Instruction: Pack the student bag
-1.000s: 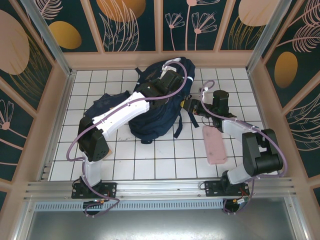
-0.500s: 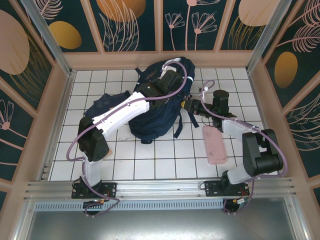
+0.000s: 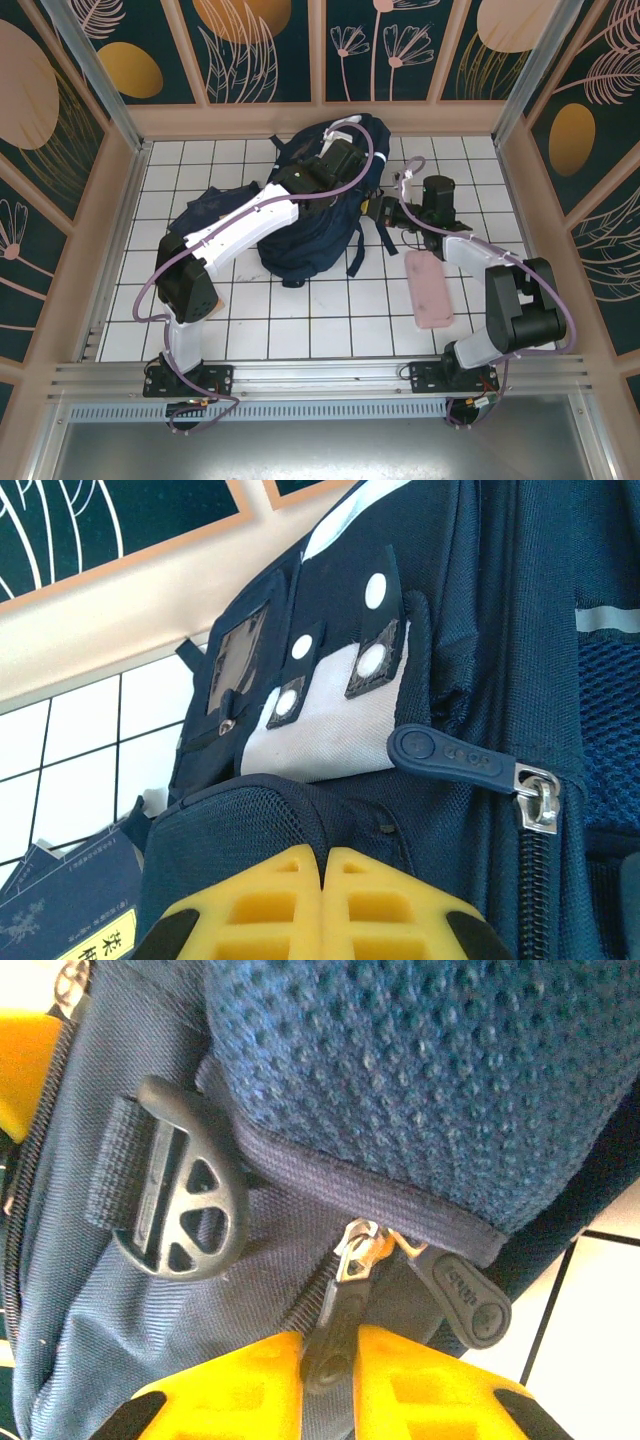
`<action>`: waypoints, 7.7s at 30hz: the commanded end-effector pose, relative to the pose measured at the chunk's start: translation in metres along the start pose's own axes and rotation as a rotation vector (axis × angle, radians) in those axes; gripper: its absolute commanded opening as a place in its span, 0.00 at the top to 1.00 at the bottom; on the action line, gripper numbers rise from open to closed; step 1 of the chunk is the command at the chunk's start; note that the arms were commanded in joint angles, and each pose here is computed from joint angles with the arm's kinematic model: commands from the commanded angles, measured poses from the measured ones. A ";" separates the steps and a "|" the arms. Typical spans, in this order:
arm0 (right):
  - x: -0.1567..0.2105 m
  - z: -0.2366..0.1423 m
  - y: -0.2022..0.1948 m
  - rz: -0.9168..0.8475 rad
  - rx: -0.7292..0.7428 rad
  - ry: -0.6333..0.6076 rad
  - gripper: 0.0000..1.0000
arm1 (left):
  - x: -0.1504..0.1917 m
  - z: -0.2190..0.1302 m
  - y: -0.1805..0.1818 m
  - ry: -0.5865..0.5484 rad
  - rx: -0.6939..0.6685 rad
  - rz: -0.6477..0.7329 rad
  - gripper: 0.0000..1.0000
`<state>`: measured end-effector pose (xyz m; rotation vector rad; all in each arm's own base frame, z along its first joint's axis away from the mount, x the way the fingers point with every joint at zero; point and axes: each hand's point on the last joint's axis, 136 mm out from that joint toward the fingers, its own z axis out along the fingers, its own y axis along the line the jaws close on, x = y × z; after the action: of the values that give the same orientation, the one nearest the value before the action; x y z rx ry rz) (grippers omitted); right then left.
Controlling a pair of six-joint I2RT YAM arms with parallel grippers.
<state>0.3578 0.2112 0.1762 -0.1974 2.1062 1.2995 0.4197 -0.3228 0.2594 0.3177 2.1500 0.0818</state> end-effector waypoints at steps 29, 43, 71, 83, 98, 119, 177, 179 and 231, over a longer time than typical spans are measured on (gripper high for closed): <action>0.093 -0.001 0.052 -0.117 0.102 0.095 0.65 | -0.063 0.009 -0.011 -0.196 0.042 -0.193 1.00; 0.018 -0.022 0.041 0.288 0.107 -0.089 0.46 | -0.049 0.007 -0.027 -0.175 0.153 -0.156 1.00; -0.017 0.020 0.059 0.265 -0.067 -0.086 0.92 | -0.040 -0.029 0.004 -0.114 0.135 -0.310 0.31; -0.041 0.036 0.068 0.285 -0.116 -0.101 0.93 | 0.081 -0.076 -0.015 0.114 0.509 -0.571 0.36; -0.038 0.037 0.081 0.283 -0.126 -0.085 0.93 | 0.138 -0.027 -0.047 0.223 0.422 -0.603 0.69; -0.032 0.037 0.102 0.285 -0.177 -0.056 0.93 | 0.161 -0.007 -0.048 0.158 0.434 -0.674 0.82; 0.076 0.003 -0.048 0.980 0.461 -0.015 0.44 | 0.138 -0.022 -0.045 0.128 0.520 -0.345 1.00; 0.075 0.006 -0.046 0.971 0.464 -0.014 0.44 | 0.138 -0.022 -0.045 0.129 0.519 -0.340 1.00; 0.019 -0.042 -0.060 0.582 0.715 -0.152 0.43 | 0.161 0.023 0.014 0.233 0.353 -0.433 0.53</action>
<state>0.3568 0.1448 0.1355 0.6648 2.4423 0.6906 0.3532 -0.2653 0.1069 0.0783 2.4578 -0.4752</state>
